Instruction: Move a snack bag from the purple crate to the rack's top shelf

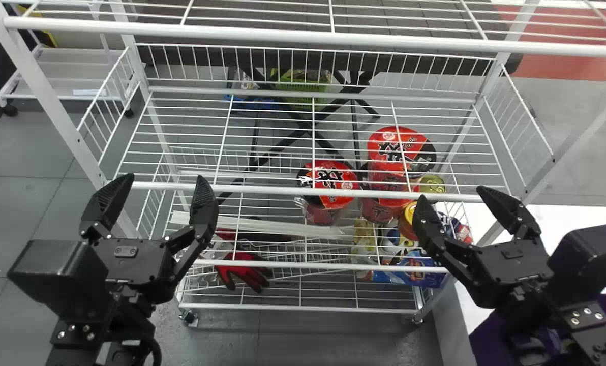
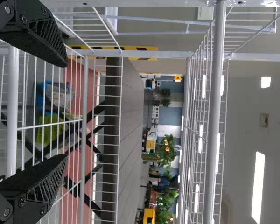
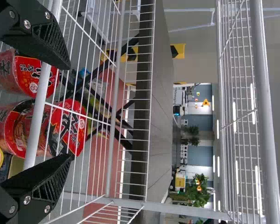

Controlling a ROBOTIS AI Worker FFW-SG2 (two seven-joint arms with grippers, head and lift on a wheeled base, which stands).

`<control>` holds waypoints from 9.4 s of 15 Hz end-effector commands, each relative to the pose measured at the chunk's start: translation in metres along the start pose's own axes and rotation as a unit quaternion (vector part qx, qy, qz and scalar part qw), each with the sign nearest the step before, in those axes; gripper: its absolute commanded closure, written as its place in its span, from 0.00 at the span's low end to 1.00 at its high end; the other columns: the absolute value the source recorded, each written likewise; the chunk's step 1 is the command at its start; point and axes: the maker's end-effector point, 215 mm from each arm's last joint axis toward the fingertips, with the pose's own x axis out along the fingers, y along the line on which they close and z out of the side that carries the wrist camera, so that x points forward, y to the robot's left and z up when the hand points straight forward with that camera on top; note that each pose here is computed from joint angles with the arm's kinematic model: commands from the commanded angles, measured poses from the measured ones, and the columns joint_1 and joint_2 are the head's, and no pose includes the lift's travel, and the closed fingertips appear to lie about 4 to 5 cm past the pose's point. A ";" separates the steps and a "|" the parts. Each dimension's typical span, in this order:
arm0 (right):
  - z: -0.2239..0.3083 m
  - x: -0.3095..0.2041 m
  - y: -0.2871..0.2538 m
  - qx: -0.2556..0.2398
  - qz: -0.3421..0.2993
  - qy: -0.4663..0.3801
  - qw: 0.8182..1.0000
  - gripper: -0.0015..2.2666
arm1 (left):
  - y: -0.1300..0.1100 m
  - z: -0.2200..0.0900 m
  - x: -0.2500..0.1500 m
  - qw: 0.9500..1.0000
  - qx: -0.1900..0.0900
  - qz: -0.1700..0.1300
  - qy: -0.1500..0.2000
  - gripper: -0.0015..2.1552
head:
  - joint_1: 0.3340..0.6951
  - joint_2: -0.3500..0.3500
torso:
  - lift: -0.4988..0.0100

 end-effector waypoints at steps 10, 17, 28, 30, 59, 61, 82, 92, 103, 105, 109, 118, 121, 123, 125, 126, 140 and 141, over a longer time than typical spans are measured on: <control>0.003 -0.001 0.000 -0.003 0.002 -0.006 1.000 0.07 | 0.001 0.004 -0.003 1.000 0.001 0.000 -0.001 0.06 | 1.00 0.44 | 0.18; 0.009 -0.001 -0.004 -0.006 -0.001 -0.015 1.000 0.07 | 0.000 0.003 -0.006 1.000 0.002 -0.002 0.000 0.06 | 1.00 0.43 | 0.12; 0.013 -0.004 -0.003 -0.010 0.001 -0.020 1.000 0.07 | 0.003 -0.001 -0.007 1.000 0.004 0.001 0.004 0.06 | 1.00 0.44 | 0.09; 0.022 -0.013 -0.016 -0.011 -0.007 -0.018 1.000 0.07 | 0.004 -0.003 -0.007 1.000 0.004 0.002 0.005 0.06 | 1.00 0.43 | 0.09; -0.091 -0.207 -0.380 0.133 0.003 0.355 0.925 0.00 | -0.009 -0.060 -0.008 0.998 0.044 -0.012 0.047 0.06 | 1.00 0.00 | 0.09; -0.121 -0.206 -0.367 0.136 0.021 0.393 0.909 0.00 | -0.010 -0.062 -0.008 0.998 0.046 -0.013 0.049 0.06 | 1.00 0.00 | 0.09; -0.302 -0.241 -0.297 0.158 0.023 0.615 0.772 0.00 | -0.012 -0.065 -0.010 0.997 0.052 -0.015 0.046 0.06 | 1.00 0.00 | 0.09; -0.327 -0.225 -0.291 0.138 -0.010 0.643 0.753 0.00 | -0.030 -0.070 -0.013 0.997 0.061 -0.025 0.049 0.06 | 1.00 0.00 | 0.09; -0.356 -0.214 -0.266 0.117 0.004 0.644 0.756 0.01 | -0.029 -0.072 -0.013 0.996 0.064 -0.025 0.050 0.06 | 1.00 0.00 | 0.09; -0.356 -0.216 -0.271 0.112 -0.008 0.646 0.755 0.01 | -0.029 -0.072 -0.013 0.996 0.065 -0.025 0.050 0.06 | 1.00 0.00 | 0.09; -0.362 -0.223 -0.276 0.124 -0.032 0.647 0.752 0.01 | -0.030 -0.074 -0.013 0.996 0.064 -0.025 0.051 0.06 | 1.00 0.00 | 0.09; -0.369 -0.216 -0.276 0.126 -0.045 0.636 0.760 0.02 | -0.030 -0.081 -0.016 0.996 0.069 -0.028 0.057 0.06 | 1.00 0.00 | 0.09; -0.362 -0.209 -0.279 0.144 -0.048 0.621 0.769 0.02 | -0.030 -0.082 -0.015 0.995 0.071 -0.029 0.057 0.06 | 1.00 0.00 | 0.09; -0.361 -0.205 -0.280 0.142 -0.048 0.619 0.771 0.02 | -0.029 -0.082 -0.014 0.995 0.071 -0.028 0.058 0.06 | 1.00 0.00 | 0.09; -0.363 -0.201 -0.280 0.137 -0.044 0.616 0.775 0.04 | -0.030 -0.084 -0.012 0.995 0.071 -0.029 0.058 0.06 | 1.00 0.00 | 0.09; -0.365 -0.201 -0.279 0.139 -0.043 0.618 0.773 0.06 | -0.029 -0.084 -0.011 0.995 0.072 -0.030 0.058 0.06 | 1.00 0.00 | 0.09; -0.373 -0.196 -0.268 0.133 -0.015 0.613 0.778 0.65 | -0.027 -0.096 -0.002 0.995 0.073 -0.029 0.065 0.06 | 1.00 0.00 | 0.09; -0.371 -0.195 -0.266 0.139 -0.007 0.609 0.781 0.69 | -0.027 -0.096 -0.002 0.995 0.074 -0.029 0.065 0.06 | 1.00 0.00 | 0.10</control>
